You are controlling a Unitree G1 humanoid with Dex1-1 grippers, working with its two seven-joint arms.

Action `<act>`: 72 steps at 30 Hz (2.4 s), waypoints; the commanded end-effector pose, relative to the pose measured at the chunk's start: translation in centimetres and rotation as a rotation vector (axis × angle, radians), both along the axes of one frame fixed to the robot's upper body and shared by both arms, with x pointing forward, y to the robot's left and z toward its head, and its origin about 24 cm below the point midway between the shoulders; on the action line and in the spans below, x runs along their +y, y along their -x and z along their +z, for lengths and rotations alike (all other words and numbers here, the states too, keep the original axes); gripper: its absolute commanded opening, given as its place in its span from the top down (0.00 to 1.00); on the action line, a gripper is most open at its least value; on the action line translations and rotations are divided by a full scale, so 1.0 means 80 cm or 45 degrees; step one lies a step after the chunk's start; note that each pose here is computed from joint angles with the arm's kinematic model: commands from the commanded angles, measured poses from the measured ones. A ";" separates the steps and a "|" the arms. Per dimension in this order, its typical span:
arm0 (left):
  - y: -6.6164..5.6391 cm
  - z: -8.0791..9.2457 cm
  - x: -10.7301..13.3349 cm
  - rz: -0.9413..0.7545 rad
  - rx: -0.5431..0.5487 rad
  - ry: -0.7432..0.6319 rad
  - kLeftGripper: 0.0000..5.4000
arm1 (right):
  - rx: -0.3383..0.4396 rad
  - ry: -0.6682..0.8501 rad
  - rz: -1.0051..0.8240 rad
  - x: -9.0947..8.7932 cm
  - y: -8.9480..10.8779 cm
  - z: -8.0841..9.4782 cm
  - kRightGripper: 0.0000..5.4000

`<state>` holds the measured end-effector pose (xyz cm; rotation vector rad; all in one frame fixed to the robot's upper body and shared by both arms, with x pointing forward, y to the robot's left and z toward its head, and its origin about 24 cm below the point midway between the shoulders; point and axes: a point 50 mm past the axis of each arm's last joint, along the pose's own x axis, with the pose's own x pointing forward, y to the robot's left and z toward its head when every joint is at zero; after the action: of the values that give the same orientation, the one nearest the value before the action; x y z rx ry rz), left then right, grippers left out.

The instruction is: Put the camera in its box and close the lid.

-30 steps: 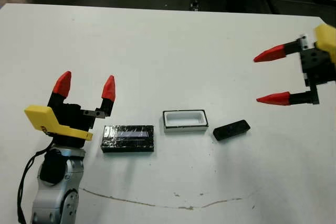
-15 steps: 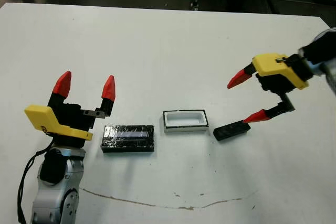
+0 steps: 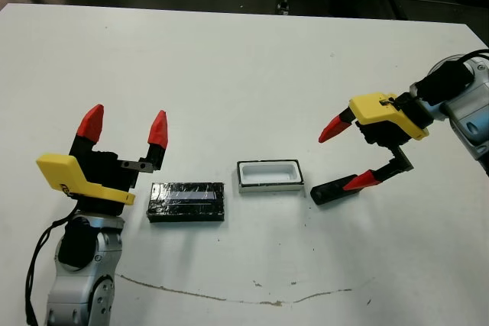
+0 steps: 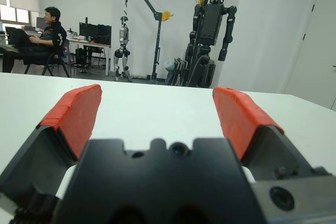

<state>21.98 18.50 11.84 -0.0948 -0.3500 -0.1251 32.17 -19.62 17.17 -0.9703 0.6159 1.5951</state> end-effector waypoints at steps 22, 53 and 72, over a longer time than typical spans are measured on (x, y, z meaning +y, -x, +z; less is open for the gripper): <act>0.004 -0.008 0.001 0.006 0.031 -0.012 0.00 | 0.055 -0.003 0.045 -0.006 0.021 -0.039 0.00; 0.004 -0.008 0.001 0.005 0.039 -0.012 0.00 | 0.133 -0.019 -0.081 -0.005 0.019 -0.063 0.00; 0.004 -0.008 0.001 -0.004 0.039 -0.002 0.00 | 0.197 -0.015 -0.152 -0.007 0.019 -0.084 0.33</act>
<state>21.72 18.49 11.48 -0.0940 -0.3356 -0.1294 30.92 -19.76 11.30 -0.8163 0.7273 1.5853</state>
